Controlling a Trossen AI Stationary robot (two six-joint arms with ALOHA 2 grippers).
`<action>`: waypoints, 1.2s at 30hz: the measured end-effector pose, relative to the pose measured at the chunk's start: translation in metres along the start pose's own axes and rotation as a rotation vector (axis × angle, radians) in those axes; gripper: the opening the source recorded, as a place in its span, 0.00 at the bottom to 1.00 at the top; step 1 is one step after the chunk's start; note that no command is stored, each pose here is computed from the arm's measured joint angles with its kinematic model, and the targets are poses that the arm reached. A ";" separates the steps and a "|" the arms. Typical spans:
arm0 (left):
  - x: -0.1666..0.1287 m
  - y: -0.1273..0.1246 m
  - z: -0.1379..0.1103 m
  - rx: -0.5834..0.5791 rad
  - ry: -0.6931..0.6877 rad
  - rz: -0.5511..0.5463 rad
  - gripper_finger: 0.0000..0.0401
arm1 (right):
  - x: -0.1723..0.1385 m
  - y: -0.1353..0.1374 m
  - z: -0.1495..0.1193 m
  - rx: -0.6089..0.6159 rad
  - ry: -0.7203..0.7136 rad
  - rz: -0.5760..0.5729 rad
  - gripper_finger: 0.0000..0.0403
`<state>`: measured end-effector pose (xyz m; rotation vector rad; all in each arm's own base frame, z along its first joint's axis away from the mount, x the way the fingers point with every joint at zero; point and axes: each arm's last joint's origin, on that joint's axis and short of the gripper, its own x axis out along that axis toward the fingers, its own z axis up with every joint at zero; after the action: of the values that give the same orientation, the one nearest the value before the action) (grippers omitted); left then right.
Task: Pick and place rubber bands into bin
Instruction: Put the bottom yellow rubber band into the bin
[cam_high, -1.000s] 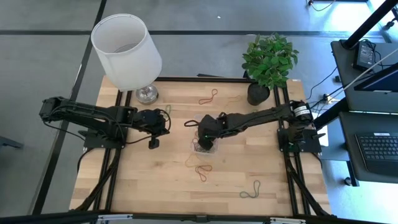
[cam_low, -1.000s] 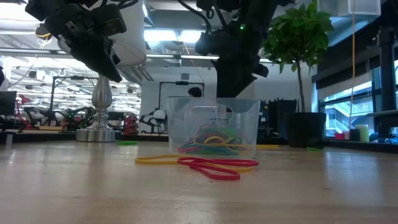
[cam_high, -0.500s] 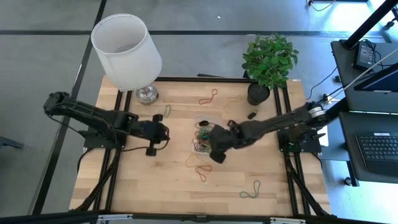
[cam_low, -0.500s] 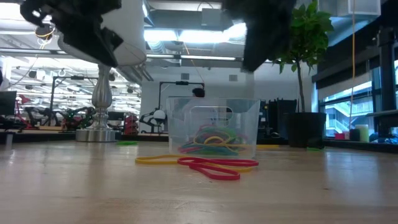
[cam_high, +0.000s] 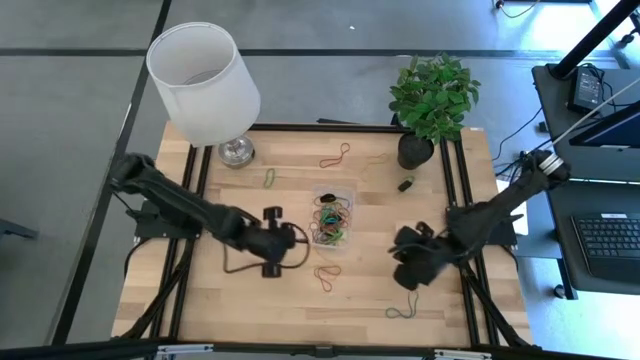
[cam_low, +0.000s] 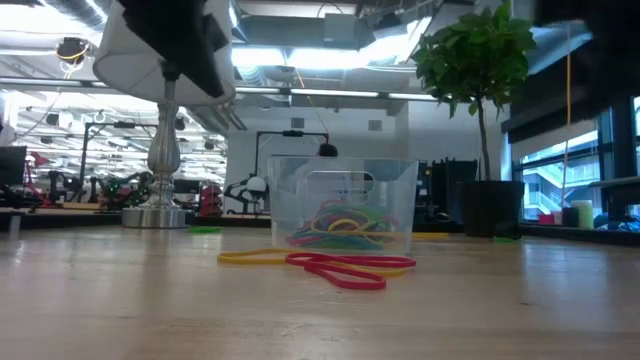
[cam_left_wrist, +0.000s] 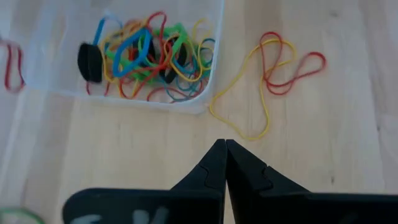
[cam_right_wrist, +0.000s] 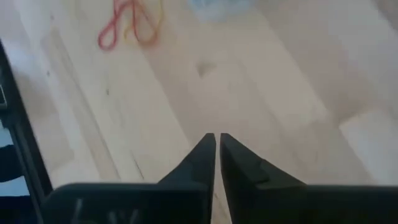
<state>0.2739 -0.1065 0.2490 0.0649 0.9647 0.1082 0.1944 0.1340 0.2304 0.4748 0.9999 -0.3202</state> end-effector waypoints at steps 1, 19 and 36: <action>0.005 -0.005 0.004 -0.028 0.023 0.017 0.01 | -0.001 -0.004 -0.008 0.004 0.006 0.008 0.08; 0.079 -0.041 0.013 -0.594 0.090 0.244 0.27 | 0.001 -0.036 -0.063 -0.154 0.065 0.041 0.09; 0.141 -0.061 -0.010 -0.671 0.125 0.302 0.18 | 0.010 -0.035 -0.072 -0.149 0.051 0.116 0.09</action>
<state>0.3492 -0.1502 0.1224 -0.4195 0.9962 0.7146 0.1304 0.1411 0.1809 0.4052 1.0329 -0.1296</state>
